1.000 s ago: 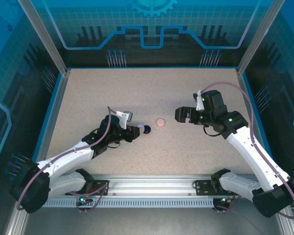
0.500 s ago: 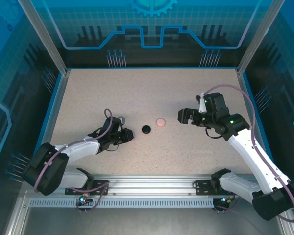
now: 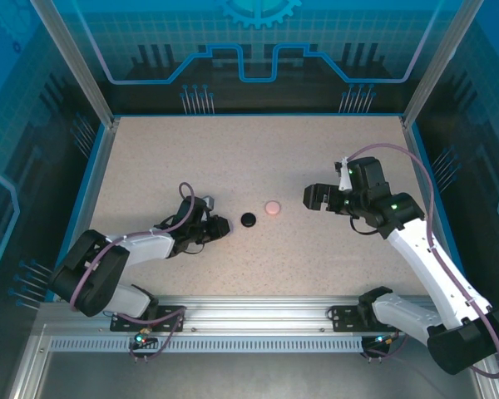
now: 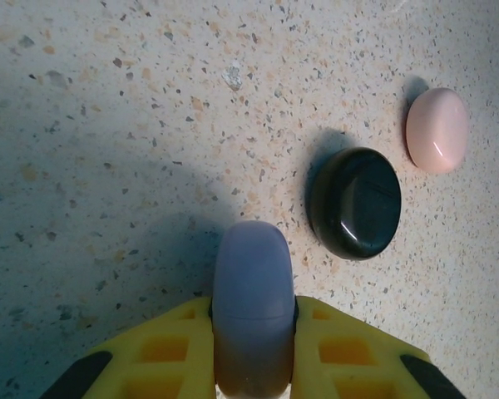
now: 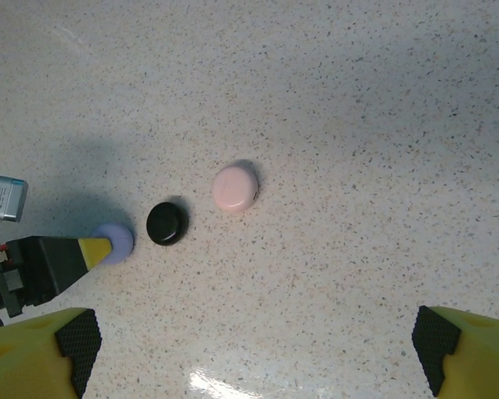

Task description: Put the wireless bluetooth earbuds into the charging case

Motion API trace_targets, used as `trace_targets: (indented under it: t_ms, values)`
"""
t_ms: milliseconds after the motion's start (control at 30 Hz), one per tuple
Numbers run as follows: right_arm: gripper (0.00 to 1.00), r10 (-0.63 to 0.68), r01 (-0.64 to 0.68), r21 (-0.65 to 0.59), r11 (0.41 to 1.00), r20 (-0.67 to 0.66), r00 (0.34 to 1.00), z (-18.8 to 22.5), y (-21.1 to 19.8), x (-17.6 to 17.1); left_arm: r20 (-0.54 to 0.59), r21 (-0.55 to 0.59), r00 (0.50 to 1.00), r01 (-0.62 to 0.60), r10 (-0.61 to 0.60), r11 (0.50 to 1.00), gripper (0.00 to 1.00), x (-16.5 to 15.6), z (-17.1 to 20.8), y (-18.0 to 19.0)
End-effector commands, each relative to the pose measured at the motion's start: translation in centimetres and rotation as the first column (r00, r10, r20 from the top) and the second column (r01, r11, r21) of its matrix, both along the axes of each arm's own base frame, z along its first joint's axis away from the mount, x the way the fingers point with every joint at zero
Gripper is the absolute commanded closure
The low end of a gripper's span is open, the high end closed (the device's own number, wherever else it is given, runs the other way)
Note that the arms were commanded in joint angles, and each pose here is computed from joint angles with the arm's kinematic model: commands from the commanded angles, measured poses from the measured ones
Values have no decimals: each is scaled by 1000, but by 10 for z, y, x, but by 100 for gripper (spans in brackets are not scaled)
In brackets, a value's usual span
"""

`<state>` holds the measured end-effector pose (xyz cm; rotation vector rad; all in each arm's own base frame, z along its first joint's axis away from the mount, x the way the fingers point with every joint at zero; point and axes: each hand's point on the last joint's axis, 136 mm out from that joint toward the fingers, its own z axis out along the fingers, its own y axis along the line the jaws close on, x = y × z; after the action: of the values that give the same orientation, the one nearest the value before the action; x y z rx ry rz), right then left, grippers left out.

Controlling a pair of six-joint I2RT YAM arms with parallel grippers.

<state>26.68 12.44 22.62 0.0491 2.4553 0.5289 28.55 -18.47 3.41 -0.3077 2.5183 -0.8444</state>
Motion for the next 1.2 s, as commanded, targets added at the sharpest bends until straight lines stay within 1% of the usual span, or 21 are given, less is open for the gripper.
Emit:
trace_targets:
  t_ms: [0,33,67,200,267,433,533,600,767,933,1000,1133,1167]
  values:
    - [0,0,0,-17,1000,-15,1000,-4,-5,-2,-84,71,996,-20,26,997,72,-15,-22,15]
    - [0,-1,1,-19,1000,-14,1000,-4,-6,-2,-79,82,996,-24,30,996,65,-15,-21,17]
    - [0,-3,3,-20,1000,-15,1000,-4,-6,-2,-73,95,997,-28,35,995,61,-14,-19,19]
    - [0,-5,4,-28,1000,-19,1000,-5,-9,-2,-48,155,997,-48,56,987,50,-15,-12,31]
    - [0,-6,5,-32,999,-19,1000,-6,-10,-1,-18,165,998,-59,63,985,44,-14,-4,36]
    - [0,-21,20,-51,998,-14,1000,-6,-16,0,64,145,995,-89,80,985,26,-10,21,42]
    - [0,-32,31,-57,998,-9,999,-8,-19,2,105,119,990,-102,89,988,21,-8,35,46]
    - [0,-38,38,-65,997,-3,999,-8,-22,4,140,112,986,-109,93,988,15,-7,47,49]
    - [0,-71,75,-112,991,43,997,-3,-35,11,255,119,962,-129,95,984,2,1,90,62]
    - [0,-100,125,-169,978,149,984,7,-51,21,354,162,932,-141,76,977,1,9,129,76]
    - [0,-93,135,-200,970,206,974,11,-57,26,389,181,919,-151,70,972,1,13,142,82]
    - [0,-82,180,-291,940,320,944,8,-74,33,471,228,879,-205,77,952,1,26,163,96]
    - [0,-69,182,-321,929,334,940,-1,-78,33,498,239,864,-222,77,945,1,30,168,100]
